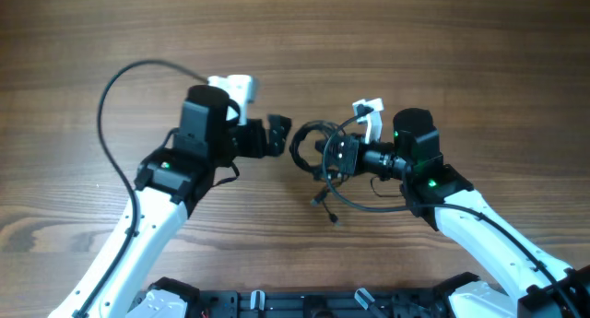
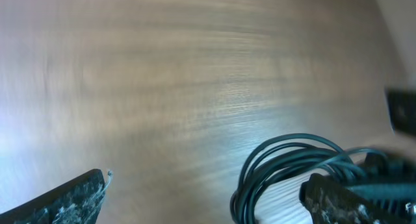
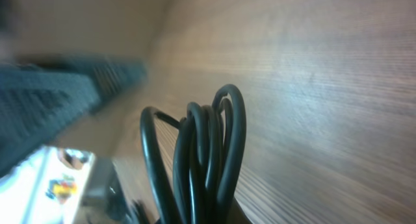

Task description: Untangle cables

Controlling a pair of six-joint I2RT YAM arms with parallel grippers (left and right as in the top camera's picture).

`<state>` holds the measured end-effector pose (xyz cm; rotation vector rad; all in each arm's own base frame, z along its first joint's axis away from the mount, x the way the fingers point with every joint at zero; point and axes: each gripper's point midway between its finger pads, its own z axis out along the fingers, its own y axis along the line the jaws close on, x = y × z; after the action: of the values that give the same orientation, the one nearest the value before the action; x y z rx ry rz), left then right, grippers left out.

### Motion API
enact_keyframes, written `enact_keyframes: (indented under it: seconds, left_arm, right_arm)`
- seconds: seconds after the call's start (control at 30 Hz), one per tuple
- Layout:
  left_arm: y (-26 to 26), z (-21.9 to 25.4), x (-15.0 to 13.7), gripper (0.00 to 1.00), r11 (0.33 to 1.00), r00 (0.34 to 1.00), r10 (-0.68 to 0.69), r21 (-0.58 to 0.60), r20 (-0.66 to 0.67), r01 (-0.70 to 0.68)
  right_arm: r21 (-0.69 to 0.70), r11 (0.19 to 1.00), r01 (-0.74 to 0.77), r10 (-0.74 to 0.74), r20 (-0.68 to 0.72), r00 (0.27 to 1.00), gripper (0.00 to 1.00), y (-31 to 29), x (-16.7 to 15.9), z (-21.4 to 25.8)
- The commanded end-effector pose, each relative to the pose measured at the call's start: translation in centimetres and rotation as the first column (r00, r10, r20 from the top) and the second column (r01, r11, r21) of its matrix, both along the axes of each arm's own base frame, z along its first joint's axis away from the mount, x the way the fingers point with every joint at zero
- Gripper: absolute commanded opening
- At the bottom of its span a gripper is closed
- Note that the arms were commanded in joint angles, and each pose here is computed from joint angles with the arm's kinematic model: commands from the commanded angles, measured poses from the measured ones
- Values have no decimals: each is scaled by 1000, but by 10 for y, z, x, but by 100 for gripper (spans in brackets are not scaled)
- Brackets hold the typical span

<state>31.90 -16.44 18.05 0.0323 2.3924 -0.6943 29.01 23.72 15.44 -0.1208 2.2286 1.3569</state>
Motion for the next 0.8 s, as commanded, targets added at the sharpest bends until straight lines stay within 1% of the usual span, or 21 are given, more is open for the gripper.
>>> enact_keyframes:
  seconds: [0.0,0.1,0.13,0.17,0.2,0.27,0.33,0.37,0.4,0.43,0.47,0.5,0.53,0.57,0.63,0.67,0.7,0.77]
  left_arm:
    - [-23,0,-20,100,953,958,60,-270,-281,-139]
    - [-39,-7,-28,99,953,944,33,-275,-327,-128]
    - [-44,-8,-31,96,950,938,30,-283,-345,-134]
    - [-52,-10,-35,87,948,932,20,-290,-363,-133]
    - [-58,-11,-37,72,950,932,3,-291,-362,-116]
    - [-66,-15,-39,63,954,930,-13,-283,-368,-99]
    - [-68,-26,-40,56,962,923,2,-252,-386,-108]
    - [-67,-31,-37,45,962,916,29,-239,-401,-135]
    - [-65,-37,-35,13,959,906,61,-226,-419,-169]
    - [-62,-40,-32,4,959,904,78,-215,-421,-182]
    - [-59,-41,-30,4,961,906,93,-202,-413,-191]
    - [-51,-43,-24,4,967,919,114,-168,-379,-189]
    - [-40,-42,-19,4,976,936,119,-136,-333,-172]
    - [-30,-39,-16,4,978,942,126,-121,-310,-171]
    - [-1,-26,-13,4,971,945,174,-110,-275,-211]
    - [10,-20,-12,4,967,946,194,-109,-260,-229]
    - [21,-14,-11,4,964,948,212,-107,-239,-242]
    - [44,0,-14,4,952,943,259,-110,-207,-285]
  right_arm:
    - [126,987,104,-88,-129,988,4,3,11,18]
    - [181,977,108,-80,-155,985,4,6,12,29]
    - [192,974,116,-83,-171,982,4,6,12,30]
    - [200,972,127,-88,-193,977,5,6,12,30]
    - [206,969,135,-91,-212,973,4,6,12,30]
    - [220,967,127,-77,-222,972,4,8,10,32]
    - [258,963,78,-21,-216,976,4,13,4,41]
    - [271,961,56,2,-210,978,5,15,1,45]
    - [272,962,42,17,-211,977,10,16,-2,45]
    - [261,965,37,18,-204,979,17,15,-2,42]
    - [249,968,31,18,-195,981,26,15,-2,40]
    - [222,975,17,22,-168,986,39,14,-3,36]
    - [182,983,2,24,-140,990,61,13,-4,28]
    - [151,988,-5,25,-132,991,76,11,-6,21]
    - [76,997,-4,16,-165,986,97,6,-11,0]
    - [26,1000,8,-3,-182,983,100,1,-13,-12]
    - [-9,1000,15,-17,-181,983,100,-2,-13,-19]
    - [-164,985,60,-81,-123,989,100,-20,-7,-43]
